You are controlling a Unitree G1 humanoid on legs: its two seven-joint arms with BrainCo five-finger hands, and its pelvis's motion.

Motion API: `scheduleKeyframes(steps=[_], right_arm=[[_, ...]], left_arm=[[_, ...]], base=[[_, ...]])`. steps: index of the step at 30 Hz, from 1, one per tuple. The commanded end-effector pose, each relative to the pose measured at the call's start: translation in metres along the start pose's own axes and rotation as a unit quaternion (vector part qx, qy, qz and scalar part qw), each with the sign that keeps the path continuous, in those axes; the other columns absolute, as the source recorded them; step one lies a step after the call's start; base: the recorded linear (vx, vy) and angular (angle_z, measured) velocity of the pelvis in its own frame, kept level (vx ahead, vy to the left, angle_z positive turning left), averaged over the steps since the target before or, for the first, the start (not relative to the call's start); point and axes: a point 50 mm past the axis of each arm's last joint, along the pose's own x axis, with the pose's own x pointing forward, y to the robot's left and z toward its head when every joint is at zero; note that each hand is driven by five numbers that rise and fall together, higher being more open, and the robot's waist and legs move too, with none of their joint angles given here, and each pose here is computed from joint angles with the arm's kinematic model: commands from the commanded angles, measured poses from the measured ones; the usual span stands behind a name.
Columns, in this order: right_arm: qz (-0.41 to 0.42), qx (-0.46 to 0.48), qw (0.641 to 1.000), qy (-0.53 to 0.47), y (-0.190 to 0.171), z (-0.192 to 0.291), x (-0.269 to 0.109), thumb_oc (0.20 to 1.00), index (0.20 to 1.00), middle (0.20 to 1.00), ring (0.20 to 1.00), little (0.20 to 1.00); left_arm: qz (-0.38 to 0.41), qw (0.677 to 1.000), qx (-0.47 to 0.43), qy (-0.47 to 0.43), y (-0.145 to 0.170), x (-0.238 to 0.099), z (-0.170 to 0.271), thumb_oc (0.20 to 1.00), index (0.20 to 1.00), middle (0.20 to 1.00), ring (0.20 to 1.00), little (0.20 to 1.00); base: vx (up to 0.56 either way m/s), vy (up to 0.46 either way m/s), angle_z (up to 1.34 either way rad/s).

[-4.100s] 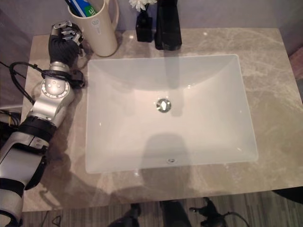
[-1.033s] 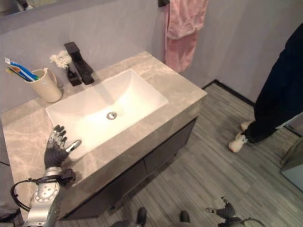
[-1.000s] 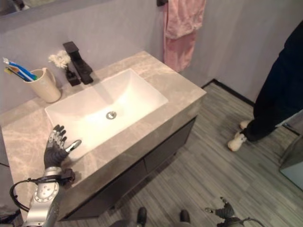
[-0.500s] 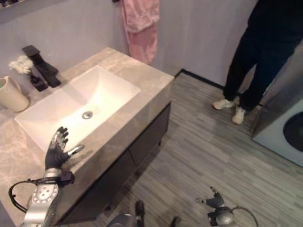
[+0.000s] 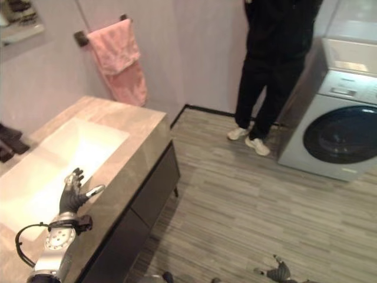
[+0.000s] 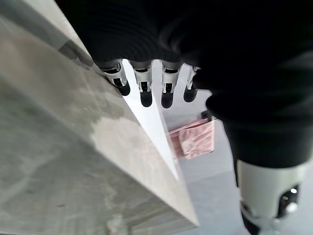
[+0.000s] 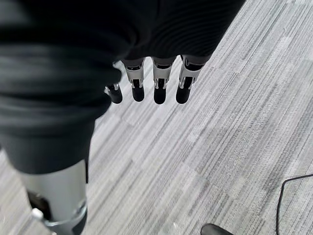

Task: Put brush and paste in cup on sink, flatten towel.

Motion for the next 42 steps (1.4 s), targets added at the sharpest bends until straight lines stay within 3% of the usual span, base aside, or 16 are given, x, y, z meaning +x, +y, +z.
scheduleKeyframes(steps=[1,31,42], right_arm=[[-0.011,0.011,0.999,-0.038,-0.005,0.022,0.006,1.0,1.0,1.0,1.0,1.0],[0.026,0.029,0.999,-0.013,0.021,0.015,0.004,1.0,1.0,1.0,1.0,1.0],[0.049,0.035,0.997,0.044,0.036,-0.002,0.003,1.0,1.0,1.0,1.0,1.0]], left_arm=[[-0.134,0.985,0.032,0.106,-0.061,-0.031,-0.043,1.0,1.0,1.0,1.0,1.0],[-0.159,0.963,0.08,0.202,-0.064,-0.056,-0.085,1.0,1.0,1.0,1.0,1.0],[-0.163,0.922,0.119,0.329,-0.068,-0.083,-0.129,1.0,1.0,1.0,1.0,1.0]], base=[[0.08,0.003,-0.03],[0.05,0.045,-0.13],[0.0,0.0,0.0]])
